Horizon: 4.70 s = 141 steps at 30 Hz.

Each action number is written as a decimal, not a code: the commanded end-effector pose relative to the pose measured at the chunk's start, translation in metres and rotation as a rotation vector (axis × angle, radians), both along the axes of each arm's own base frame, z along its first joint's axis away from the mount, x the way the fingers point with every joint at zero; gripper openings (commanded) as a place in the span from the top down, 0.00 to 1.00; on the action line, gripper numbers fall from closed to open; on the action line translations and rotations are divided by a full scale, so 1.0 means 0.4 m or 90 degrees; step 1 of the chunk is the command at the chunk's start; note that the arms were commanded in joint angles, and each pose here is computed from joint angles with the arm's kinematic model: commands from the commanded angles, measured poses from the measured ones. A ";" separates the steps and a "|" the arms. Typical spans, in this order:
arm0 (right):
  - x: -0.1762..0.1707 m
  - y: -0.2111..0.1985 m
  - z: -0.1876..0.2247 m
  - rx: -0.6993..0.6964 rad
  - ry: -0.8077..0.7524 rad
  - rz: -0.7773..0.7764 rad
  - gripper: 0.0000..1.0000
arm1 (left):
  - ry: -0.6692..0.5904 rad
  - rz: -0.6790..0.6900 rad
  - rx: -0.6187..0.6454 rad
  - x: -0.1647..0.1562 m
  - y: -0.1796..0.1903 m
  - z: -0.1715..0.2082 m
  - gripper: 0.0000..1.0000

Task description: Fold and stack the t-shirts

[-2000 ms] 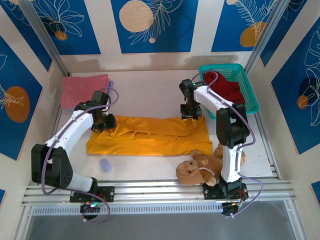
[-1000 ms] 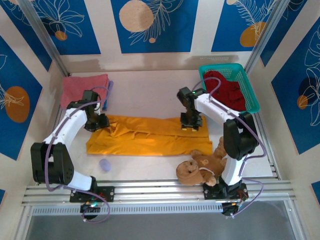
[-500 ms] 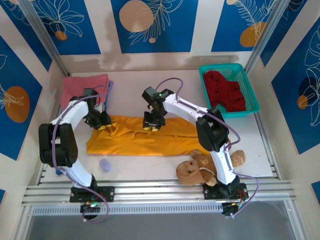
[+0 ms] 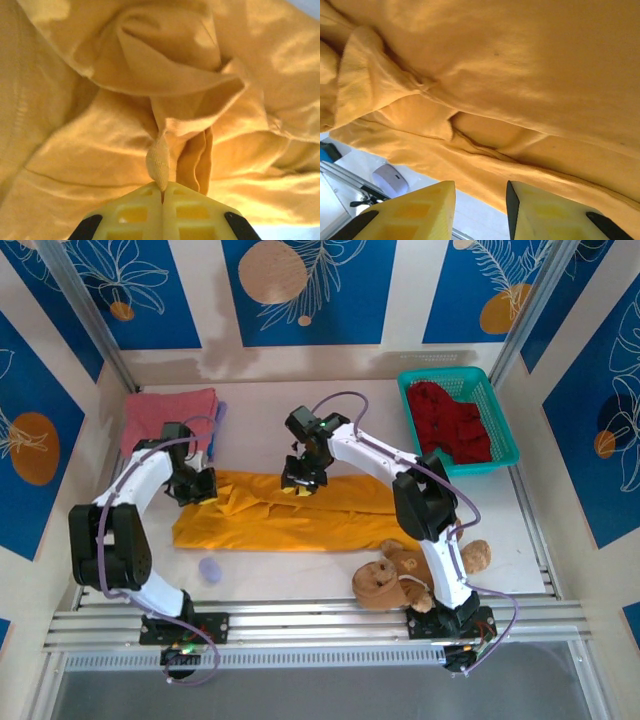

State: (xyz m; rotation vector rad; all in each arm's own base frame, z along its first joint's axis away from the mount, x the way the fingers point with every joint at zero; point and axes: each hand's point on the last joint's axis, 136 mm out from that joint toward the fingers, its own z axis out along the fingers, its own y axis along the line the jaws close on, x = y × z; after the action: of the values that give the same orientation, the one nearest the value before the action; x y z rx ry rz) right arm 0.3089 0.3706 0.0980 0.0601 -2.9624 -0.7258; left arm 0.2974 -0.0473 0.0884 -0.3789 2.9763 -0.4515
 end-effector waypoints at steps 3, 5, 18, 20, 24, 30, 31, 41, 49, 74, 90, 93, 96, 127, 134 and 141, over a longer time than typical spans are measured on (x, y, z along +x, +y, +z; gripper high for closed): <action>0.000 0.139 0.034 0.080 -0.032 0.084 0.66 | 0.072 0.030 -0.054 -0.103 -0.030 -0.032 1.00; 0.008 0.186 0.033 0.115 -0.035 0.106 0.65 | 0.093 0.034 -0.052 -0.131 -0.029 -0.052 1.00; 0.038 0.281 -0.034 0.136 -0.073 0.201 0.64 | 0.135 0.064 -0.049 -0.211 -0.028 -0.104 0.98; 0.032 0.265 -0.037 0.116 -0.062 0.192 0.64 | 0.136 0.065 -0.059 -0.211 -0.035 -0.107 0.97; 0.000 0.242 -0.041 0.092 -0.048 0.189 0.64 | 0.155 0.060 -0.076 -0.228 -0.047 -0.103 0.74; -0.006 0.186 -0.019 0.062 -0.055 0.151 0.64 | 0.099 0.075 -0.076 -0.210 -0.036 -0.021 0.48; 0.001 0.164 -0.019 0.042 -0.064 0.140 0.64 | 0.081 0.087 -0.107 -0.191 -0.047 -0.004 0.48; 0.027 -0.008 -0.031 -0.016 -0.064 0.078 0.64 | 0.017 0.083 -0.092 0.025 -0.005 0.031 0.48; 0.020 -0.081 -0.068 0.037 -0.009 0.008 0.64 | 0.024 0.072 -0.046 0.128 0.024 -0.030 0.51; -0.001 -0.179 -0.118 0.006 0.027 -0.023 0.64 | 0.019 0.052 0.067 0.147 0.152 -0.073 0.75; 0.000 -0.190 -0.117 0.005 0.032 -0.022 0.64 | 0.051 0.024 0.089 0.182 0.177 -0.137 0.82; 0.001 -0.196 -0.120 0.003 0.034 -0.024 0.64 | 0.037 0.012 0.109 0.189 0.186 -0.124 0.93; 0.000 -0.199 -0.121 0.001 0.035 -0.024 0.64 | 0.008 0.006 0.136 0.200 0.200 -0.090 1.00; 0.002 -0.261 -0.086 -0.017 0.021 -0.032 0.64 | -0.014 -0.110 0.313 0.275 0.207 -0.020 0.80; 0.015 -0.284 -0.083 -0.011 0.020 -0.046 0.64 | -0.019 -0.089 0.246 0.220 0.133 0.009 0.78; 0.018 -0.286 -0.075 -0.007 0.017 -0.044 0.64 | 0.034 -0.056 0.205 0.171 0.135 -0.063 0.78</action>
State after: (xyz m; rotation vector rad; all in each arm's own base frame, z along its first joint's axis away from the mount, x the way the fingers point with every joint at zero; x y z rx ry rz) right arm 0.3231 0.2584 0.0581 -0.0803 -2.9649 -0.6976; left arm 0.3807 0.0079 0.0770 -0.1472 2.9933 0.1064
